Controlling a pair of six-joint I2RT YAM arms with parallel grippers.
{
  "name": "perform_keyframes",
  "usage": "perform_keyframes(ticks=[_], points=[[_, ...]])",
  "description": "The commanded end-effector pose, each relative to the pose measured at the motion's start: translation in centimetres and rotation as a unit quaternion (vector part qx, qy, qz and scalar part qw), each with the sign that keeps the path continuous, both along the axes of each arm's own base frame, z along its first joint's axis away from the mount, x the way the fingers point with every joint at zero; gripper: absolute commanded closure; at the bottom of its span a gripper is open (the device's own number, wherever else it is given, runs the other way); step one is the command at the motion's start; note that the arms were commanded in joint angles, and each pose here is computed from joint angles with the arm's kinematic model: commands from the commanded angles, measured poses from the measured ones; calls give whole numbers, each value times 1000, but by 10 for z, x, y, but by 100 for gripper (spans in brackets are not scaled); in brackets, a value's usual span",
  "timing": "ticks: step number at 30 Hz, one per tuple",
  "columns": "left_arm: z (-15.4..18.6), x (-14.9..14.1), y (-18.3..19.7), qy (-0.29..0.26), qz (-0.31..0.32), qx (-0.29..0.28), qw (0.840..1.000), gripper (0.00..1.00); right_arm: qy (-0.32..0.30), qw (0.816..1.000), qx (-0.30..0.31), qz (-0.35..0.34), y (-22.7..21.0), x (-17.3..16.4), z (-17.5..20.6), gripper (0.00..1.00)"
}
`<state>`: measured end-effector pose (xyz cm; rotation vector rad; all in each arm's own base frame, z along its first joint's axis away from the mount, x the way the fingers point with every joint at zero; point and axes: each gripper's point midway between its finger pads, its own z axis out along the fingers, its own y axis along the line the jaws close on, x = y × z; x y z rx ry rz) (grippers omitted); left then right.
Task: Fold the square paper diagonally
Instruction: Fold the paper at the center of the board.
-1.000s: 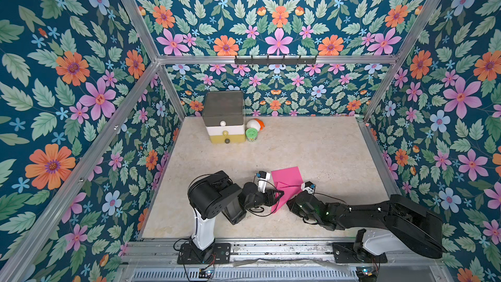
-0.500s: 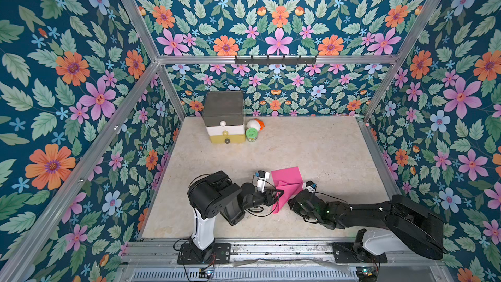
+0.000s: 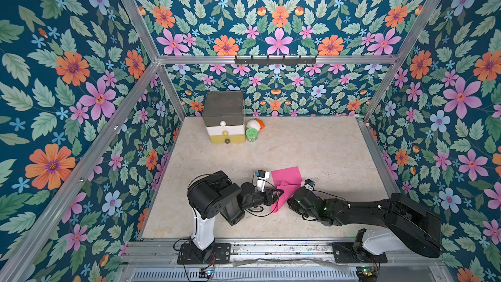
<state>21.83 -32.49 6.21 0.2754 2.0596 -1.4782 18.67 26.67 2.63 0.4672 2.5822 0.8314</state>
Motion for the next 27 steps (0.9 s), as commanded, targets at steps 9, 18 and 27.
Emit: perform_keyframes(ticks=[9, 18, 27], points=[[3, 3, -2, -8, -1, 9, 1000, 93, -63, 994, -84, -36, -48, 22, 53, 71], [1, 5, -4, -17, -6, 33, 999, 93, -123, 991, 48, 29, -21, 73, 88, 100], [0, 3, -8, -23, -15, 45, 999, 89, -122, 990, 24, 71, 6, 94, 76, 100]])
